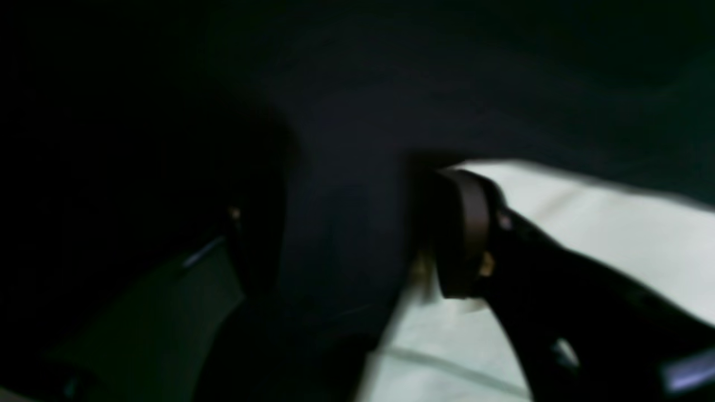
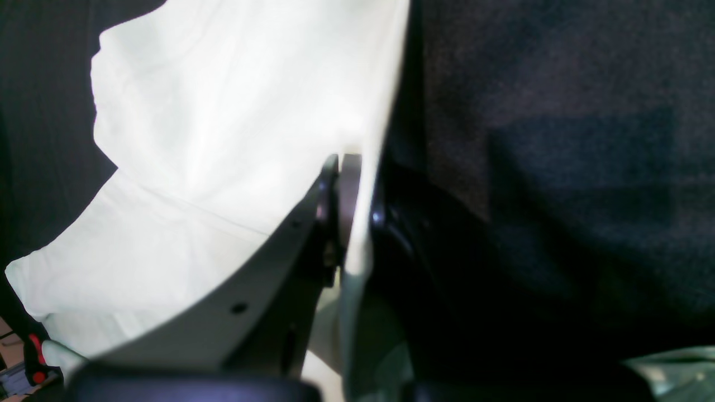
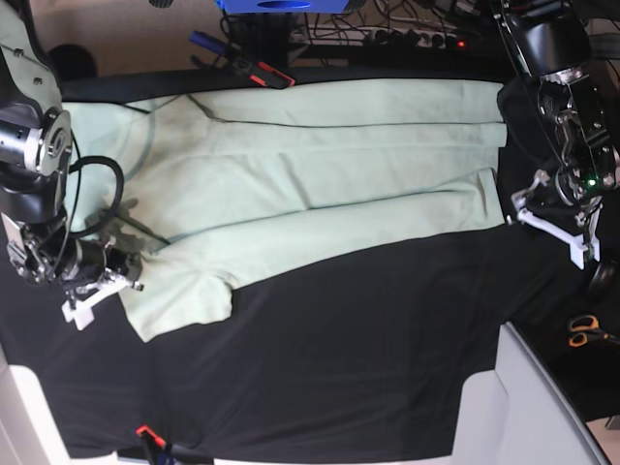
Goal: Fold the T-shirt properly
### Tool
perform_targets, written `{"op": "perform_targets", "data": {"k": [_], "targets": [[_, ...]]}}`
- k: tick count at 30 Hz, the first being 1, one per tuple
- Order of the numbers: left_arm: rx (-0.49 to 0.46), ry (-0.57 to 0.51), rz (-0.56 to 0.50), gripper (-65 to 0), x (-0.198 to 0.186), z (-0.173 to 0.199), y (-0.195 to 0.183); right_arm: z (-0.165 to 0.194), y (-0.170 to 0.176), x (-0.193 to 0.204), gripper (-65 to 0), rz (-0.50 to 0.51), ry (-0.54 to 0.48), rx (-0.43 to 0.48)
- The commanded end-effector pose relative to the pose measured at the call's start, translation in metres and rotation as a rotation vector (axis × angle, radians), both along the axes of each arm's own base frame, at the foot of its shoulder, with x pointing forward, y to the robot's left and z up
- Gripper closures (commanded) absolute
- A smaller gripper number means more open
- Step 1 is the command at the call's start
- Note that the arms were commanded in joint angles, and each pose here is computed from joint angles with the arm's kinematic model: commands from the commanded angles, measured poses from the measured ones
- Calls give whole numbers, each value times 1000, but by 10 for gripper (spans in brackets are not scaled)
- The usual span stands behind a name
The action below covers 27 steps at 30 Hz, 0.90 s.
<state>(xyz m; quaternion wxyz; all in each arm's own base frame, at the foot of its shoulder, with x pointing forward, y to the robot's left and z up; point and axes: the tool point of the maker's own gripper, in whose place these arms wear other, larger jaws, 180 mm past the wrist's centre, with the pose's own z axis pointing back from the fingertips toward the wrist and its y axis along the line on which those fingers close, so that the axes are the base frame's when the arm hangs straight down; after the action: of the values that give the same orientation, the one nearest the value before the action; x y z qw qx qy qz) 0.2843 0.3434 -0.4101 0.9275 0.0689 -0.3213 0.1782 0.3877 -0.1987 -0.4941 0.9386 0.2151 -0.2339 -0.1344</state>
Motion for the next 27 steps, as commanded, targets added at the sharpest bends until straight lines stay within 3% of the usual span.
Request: {"op": "perform_targets", "data": {"k": [1,5,10,14,20,27], "targets": [[-5,-50,3,-415,11,13,5,17,-8,19,-7,-11,-56,-5],[-151,-80,35,-417,27,2,-7,17,-7,19,-3,-11,-54,-3],[-226,-29,74,-417,33,-22,-12,17,-3,19,-3,-5,-51,4],[-236,-11,69,-417,32,-29,-16,16,1,19,-3,-2,-51,9],[-217,47,-57,-415,37,-41,-52,16,9,20,-3,4,-53,22],[-234,47,-71,-411,40,-44,-64,14,10,17,-3,5,-47,24]]}}
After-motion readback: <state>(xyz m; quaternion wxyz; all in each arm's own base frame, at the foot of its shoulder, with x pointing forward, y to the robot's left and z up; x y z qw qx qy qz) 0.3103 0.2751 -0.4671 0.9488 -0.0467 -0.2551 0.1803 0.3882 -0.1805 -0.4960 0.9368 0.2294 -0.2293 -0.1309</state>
